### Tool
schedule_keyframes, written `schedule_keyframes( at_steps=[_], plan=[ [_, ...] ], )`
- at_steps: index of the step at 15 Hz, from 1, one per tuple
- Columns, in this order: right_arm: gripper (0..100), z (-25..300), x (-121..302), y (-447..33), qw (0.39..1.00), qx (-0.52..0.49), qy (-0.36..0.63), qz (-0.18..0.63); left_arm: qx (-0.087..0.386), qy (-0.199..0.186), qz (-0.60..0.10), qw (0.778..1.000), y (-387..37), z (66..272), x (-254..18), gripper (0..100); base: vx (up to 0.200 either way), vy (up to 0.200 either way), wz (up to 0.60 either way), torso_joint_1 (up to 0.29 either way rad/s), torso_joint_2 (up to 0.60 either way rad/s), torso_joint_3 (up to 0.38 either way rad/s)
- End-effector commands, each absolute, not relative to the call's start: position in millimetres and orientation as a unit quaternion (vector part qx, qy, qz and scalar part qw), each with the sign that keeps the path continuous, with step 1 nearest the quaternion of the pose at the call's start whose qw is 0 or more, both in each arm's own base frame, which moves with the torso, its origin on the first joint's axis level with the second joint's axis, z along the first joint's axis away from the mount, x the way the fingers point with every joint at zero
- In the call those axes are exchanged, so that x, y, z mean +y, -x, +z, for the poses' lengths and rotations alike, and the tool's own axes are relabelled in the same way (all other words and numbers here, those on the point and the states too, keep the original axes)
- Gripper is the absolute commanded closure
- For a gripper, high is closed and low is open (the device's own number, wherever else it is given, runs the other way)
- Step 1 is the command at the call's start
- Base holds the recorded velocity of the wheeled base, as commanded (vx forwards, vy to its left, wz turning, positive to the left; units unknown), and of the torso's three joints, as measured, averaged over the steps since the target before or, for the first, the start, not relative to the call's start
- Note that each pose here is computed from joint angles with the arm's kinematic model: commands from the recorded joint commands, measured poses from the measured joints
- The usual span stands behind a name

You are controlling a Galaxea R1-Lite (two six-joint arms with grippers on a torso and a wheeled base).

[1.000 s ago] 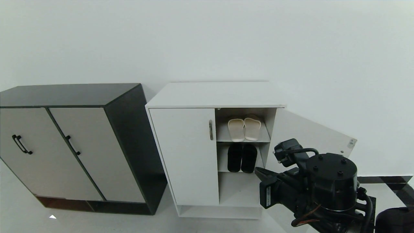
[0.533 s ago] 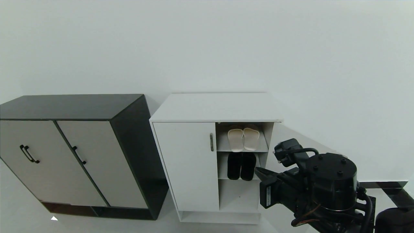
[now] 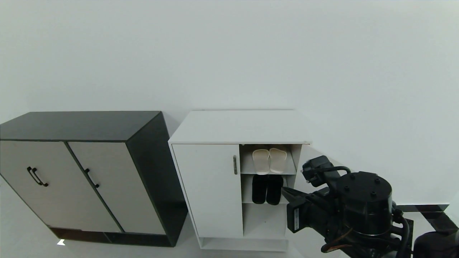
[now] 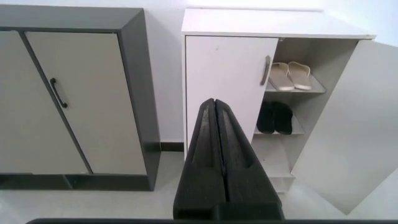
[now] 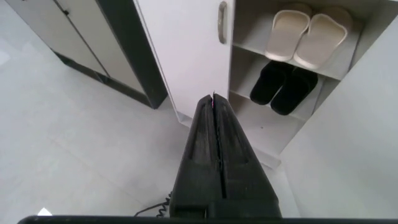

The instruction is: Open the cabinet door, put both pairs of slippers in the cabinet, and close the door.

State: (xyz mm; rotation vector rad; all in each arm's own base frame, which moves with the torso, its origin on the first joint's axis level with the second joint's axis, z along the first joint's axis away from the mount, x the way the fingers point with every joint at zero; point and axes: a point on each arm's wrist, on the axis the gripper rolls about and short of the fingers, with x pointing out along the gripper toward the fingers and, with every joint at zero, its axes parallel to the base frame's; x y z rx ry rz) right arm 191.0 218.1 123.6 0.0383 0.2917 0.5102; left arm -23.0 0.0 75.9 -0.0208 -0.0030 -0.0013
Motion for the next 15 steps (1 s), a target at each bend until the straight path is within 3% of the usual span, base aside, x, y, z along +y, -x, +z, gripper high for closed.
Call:
schedule_keyframes(
  at_steps=[1, 6, 12, 15],
  plan=[
    [100, 121.0, 219.1, -191.7, 0.957, 0.146, -0.017, 0.251, -0.001, 0.011, -0.001, 1.000, 22.9, 75.9, 0.0, 100, 0.000, 0.000, -0.60, 0.007, 0.00, 0.002],
    [100, 119.6, 218.1, -190.9, 0.956, 0.148, -0.014, 0.251, -0.001, 0.011, -0.001, 1.000, 22.9, 75.9, 0.0, 100, 0.000, 0.000, 0.00, 0.000, 0.00, 0.000],
    [100, 118.7, 218.4, -191.1, 0.956, 0.149, -0.013, 0.251, -0.001, 0.011, -0.001, 1.000, 22.9, 75.9, 0.0, 100, -0.200, 0.000, 0.00, 0.005, 0.00, 0.000],
    [100, 117.3, 215.3, -196.1, 0.959, 0.150, -0.009, 0.241, -0.001, 0.012, -0.001, 1.000, 22.9, 75.9, 0.0, 100, 0.000, 0.000, 0.00, 0.000, 0.00, 0.000]
  ],
)
